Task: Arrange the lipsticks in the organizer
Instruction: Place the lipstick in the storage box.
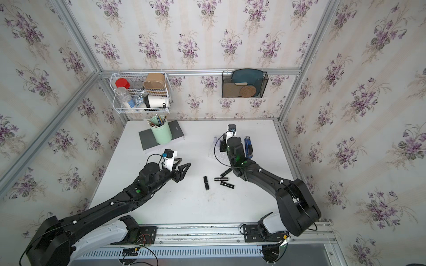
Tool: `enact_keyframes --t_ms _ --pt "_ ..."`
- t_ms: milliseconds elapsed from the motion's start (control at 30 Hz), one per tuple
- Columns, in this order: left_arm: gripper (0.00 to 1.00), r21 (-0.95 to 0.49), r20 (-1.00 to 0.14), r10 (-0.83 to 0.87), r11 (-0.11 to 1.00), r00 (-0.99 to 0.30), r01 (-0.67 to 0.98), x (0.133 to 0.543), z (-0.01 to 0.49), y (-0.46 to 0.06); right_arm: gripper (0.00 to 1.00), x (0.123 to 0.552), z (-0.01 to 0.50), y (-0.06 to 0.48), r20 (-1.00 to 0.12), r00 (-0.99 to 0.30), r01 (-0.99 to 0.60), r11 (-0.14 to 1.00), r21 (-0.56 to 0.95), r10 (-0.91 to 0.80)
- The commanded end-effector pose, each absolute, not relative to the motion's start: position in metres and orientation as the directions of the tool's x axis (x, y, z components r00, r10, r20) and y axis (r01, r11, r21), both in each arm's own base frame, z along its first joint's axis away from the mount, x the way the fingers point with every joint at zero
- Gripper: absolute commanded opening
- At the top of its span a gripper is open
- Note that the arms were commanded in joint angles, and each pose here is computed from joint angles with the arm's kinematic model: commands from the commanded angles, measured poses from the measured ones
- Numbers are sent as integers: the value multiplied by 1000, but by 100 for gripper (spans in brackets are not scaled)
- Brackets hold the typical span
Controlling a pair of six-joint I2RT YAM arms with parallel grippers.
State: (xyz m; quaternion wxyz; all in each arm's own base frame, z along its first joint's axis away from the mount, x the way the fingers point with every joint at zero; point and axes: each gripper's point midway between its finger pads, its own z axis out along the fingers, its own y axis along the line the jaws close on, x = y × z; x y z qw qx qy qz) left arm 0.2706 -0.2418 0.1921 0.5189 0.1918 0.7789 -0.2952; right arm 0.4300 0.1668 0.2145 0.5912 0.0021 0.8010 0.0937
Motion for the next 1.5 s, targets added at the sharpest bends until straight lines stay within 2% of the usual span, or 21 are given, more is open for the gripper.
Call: enact_keyframes --t_ms 0,400,1067,1200,1467 --pt "62 -283 -897 -21 796 -442 535 281 183 -237 10 437 178 154 -845 -462 -16 950 312 270" --pt "61 -280 -880 -5 814 -475 510 281 172 -233 9 467 133 166 -790 -522 18 930 366 321" --pt "61 -289 -876 -9 810 -482 510 278 169 -232 9 474 108 157 -809 -528 62 962 265 257" --pt "61 -292 -875 -10 810 -484 509 278 169 -233 14 474 110 162 -816 -528 49 968 248 235" --pt "60 -298 -873 -17 810 -487 506 277 169 -232 37 470 118 168 -809 -533 25 961 275 246"
